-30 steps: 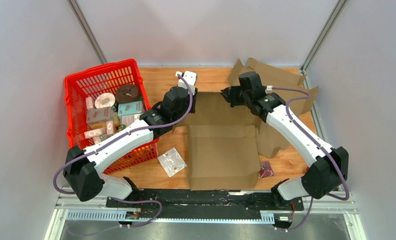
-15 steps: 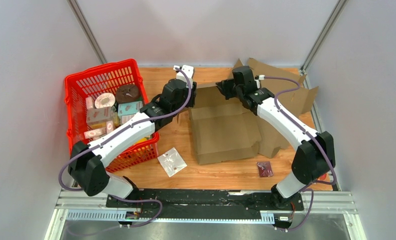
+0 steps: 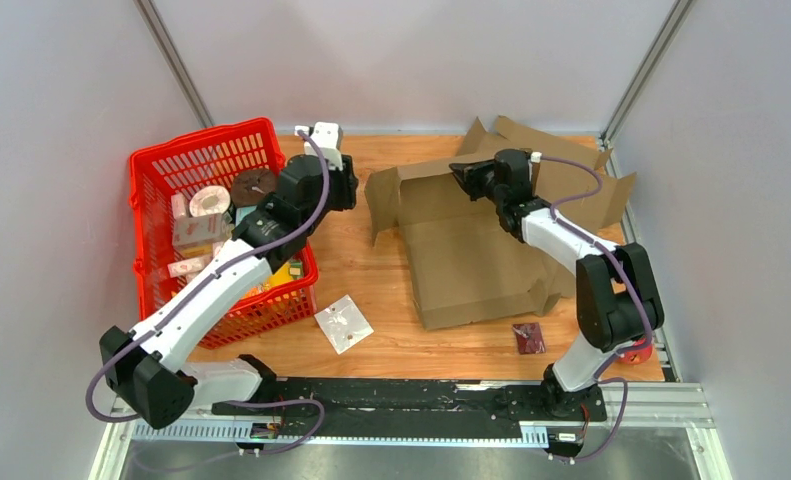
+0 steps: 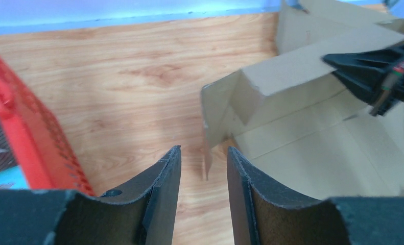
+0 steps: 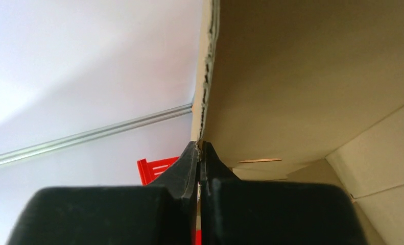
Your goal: Fold the paper box
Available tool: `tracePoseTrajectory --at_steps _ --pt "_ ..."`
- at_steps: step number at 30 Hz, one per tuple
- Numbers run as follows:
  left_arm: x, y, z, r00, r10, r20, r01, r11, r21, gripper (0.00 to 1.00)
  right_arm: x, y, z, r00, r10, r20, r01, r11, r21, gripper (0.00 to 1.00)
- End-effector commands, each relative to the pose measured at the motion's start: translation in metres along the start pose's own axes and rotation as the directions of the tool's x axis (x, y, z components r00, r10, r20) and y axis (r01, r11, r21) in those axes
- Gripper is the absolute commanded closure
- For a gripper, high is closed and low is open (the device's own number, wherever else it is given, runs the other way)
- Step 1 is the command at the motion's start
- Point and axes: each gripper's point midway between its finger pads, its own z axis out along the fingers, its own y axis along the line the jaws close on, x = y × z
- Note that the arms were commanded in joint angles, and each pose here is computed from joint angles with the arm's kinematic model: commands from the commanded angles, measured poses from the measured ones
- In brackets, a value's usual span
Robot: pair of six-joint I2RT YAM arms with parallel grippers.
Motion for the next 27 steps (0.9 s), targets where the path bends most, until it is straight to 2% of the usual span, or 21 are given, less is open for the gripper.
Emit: tracePoseTrajectory --at_steps 1,7,9,11,14,18,24,27 --pt "0.011 0.025 0.007 0.997 -0.012 -0.07 0.005 0.996 -0.094 0.53 0.005 0.012 -0.014 0.993 -0.116 -0.037 0.108 0.978 -0.181 1.0" --pt "0.035 0.034 0.035 0.978 0.095 -0.186 -0.121 0.983 -0.136 0.58 -0.007 0.025 -0.036 0.983 -0.185 0.0 0.179 0.953 -0.246 1.0" --pt "0.053 0.036 0.045 0.957 0.125 -0.261 -0.164 0.977 -0.135 0.62 -0.005 0.03 -0.038 0.978 -0.207 -0.018 0.195 0.945 -0.263 1.0" --pt "0.062 0.038 0.053 0.948 0.127 -0.291 -0.176 0.973 -0.151 0.64 -0.006 0.027 -0.036 0.981 -0.193 -0.036 0.177 0.948 -0.266 1.0" --pt "0.077 0.026 0.064 0.935 0.146 -0.325 -0.182 0.98 -0.083 0.63 -0.011 0.025 -0.036 0.988 -0.147 -0.052 0.126 0.949 -0.289 1.0" --pt "0.086 -0.002 0.074 0.933 0.191 -0.304 -0.19 0.981 0.031 0.6 -0.01 0.019 -0.033 0.987 -0.147 -0.069 0.121 0.951 -0.286 1.0" --pt "0.096 -0.035 0.089 0.935 0.212 -0.284 -0.185 0.976 0.118 0.57 -0.017 -0.002 -0.032 0.937 -0.349 -0.01 0.34 0.918 -0.203 1.0" --pt "0.103 -0.043 0.099 0.941 0.201 -0.271 -0.167 0.975 0.143 0.57 -0.022 -0.005 -0.036 0.916 -0.402 0.015 0.398 0.9 -0.179 0.98"
